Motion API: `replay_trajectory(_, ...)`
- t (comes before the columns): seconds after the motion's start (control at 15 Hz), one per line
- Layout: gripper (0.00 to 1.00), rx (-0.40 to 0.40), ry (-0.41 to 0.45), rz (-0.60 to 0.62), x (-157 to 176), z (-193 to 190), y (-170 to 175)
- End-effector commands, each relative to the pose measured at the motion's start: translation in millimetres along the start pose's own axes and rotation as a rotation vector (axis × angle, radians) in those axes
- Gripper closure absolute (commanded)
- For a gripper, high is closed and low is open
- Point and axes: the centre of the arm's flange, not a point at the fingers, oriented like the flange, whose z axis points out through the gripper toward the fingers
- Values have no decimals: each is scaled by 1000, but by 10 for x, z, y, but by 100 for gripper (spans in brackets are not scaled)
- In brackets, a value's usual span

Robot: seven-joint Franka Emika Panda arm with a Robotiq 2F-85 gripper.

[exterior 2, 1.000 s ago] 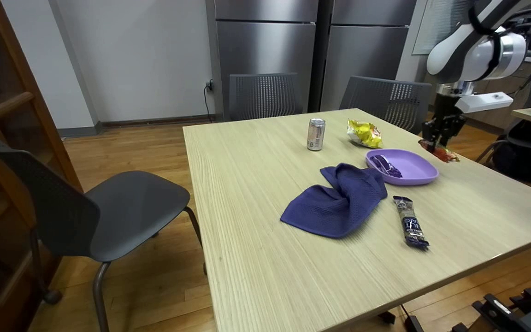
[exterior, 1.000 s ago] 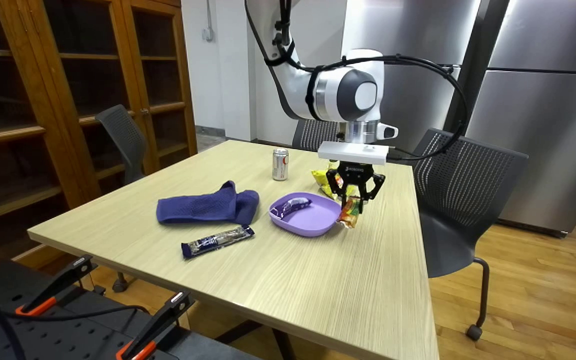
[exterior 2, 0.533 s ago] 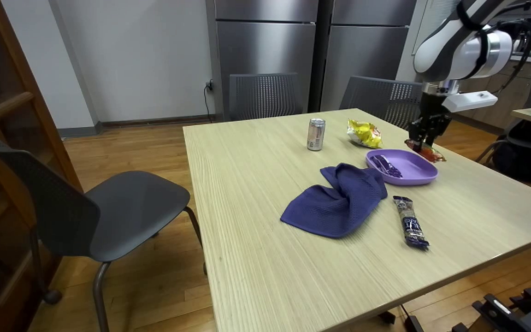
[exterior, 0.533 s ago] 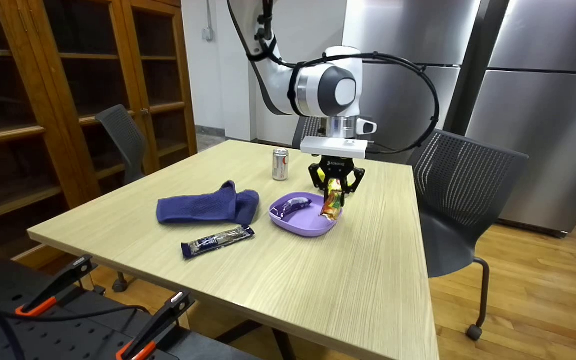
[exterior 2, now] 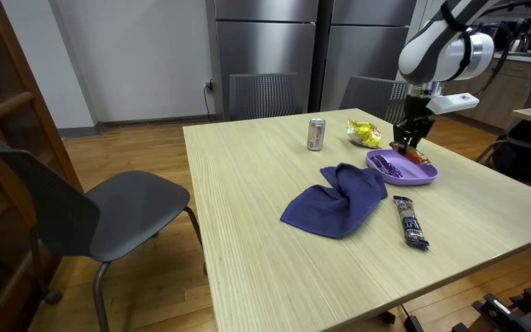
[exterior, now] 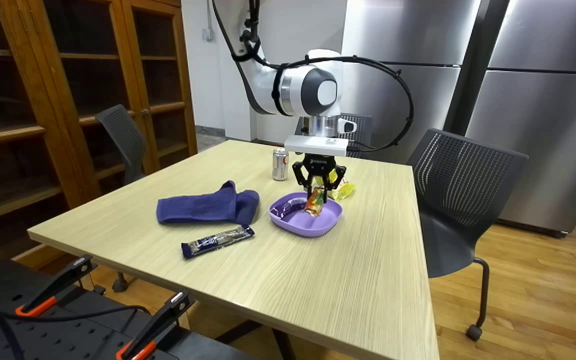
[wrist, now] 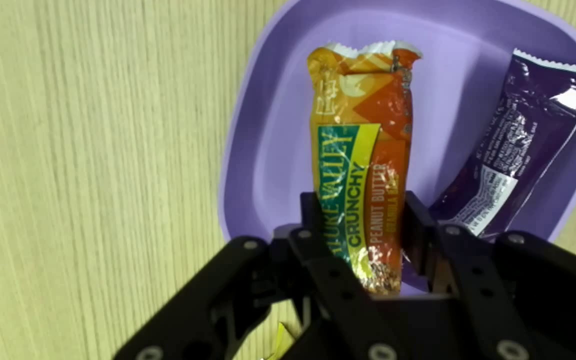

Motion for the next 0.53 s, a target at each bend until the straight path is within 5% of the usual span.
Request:
replay_trajectory(0.0, 83, 13, -6, -6, -7, -73, -188)
replay_trajectory(0.47, 83, 16, -19, -8, 69, -8, -278)
